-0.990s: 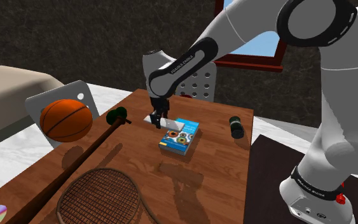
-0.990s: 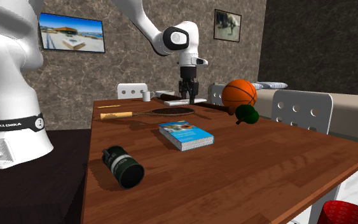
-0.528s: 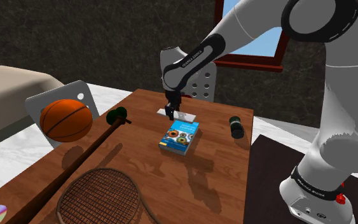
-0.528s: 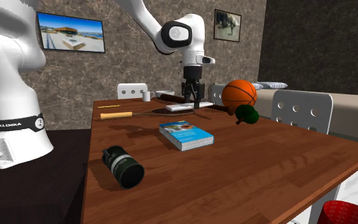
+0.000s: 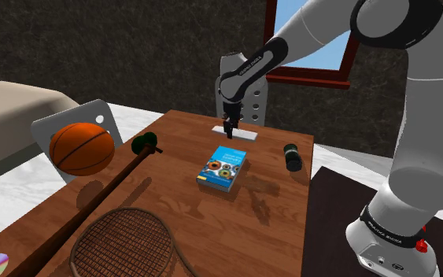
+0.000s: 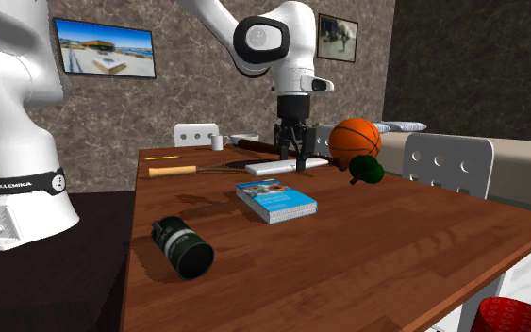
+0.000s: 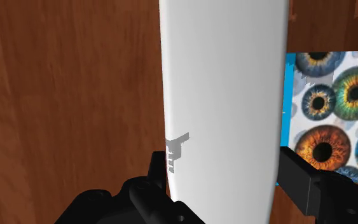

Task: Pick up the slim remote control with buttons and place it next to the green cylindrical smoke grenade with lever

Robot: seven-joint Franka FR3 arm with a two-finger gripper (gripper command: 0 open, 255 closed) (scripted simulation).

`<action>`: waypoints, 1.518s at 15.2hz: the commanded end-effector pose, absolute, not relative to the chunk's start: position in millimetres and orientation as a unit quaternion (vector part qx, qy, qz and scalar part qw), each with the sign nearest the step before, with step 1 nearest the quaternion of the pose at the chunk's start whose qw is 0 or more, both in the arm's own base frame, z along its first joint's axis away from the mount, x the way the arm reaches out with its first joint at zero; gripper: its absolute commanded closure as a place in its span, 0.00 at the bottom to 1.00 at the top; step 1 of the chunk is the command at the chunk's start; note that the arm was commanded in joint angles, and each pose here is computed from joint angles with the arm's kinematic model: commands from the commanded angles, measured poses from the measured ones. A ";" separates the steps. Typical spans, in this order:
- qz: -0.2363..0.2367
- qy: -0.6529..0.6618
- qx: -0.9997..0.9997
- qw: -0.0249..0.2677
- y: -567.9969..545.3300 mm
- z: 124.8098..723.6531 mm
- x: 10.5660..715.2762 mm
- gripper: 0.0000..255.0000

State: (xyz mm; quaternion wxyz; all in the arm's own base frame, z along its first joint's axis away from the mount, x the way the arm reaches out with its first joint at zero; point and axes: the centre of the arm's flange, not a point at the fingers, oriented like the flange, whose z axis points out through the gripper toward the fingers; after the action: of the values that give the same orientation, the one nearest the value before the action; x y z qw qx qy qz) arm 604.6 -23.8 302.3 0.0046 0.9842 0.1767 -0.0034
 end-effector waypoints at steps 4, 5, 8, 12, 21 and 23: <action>-0.003 0.177 0.984 0.005 -81.6 301.5 602.7 1.00; -0.003 0.177 0.984 0.005 -81.6 296.2 602.7 1.00; -0.003 0.177 0.984 0.005 -81.6 280.4 602.7 1.00; -0.003 0.177 0.984 0.005 -81.6 259.3 602.7 1.00; -0.003 0.177 0.984 0.005 -81.6 211.8 602.7 1.00; -0.003 0.177 0.984 0.005 -81.6 201.2 602.7 1.00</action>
State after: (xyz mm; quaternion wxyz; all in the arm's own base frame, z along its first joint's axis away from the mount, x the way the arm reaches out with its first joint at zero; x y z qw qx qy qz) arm 601.9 -81.8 206.6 0.0045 0.9841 0.1774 -0.0035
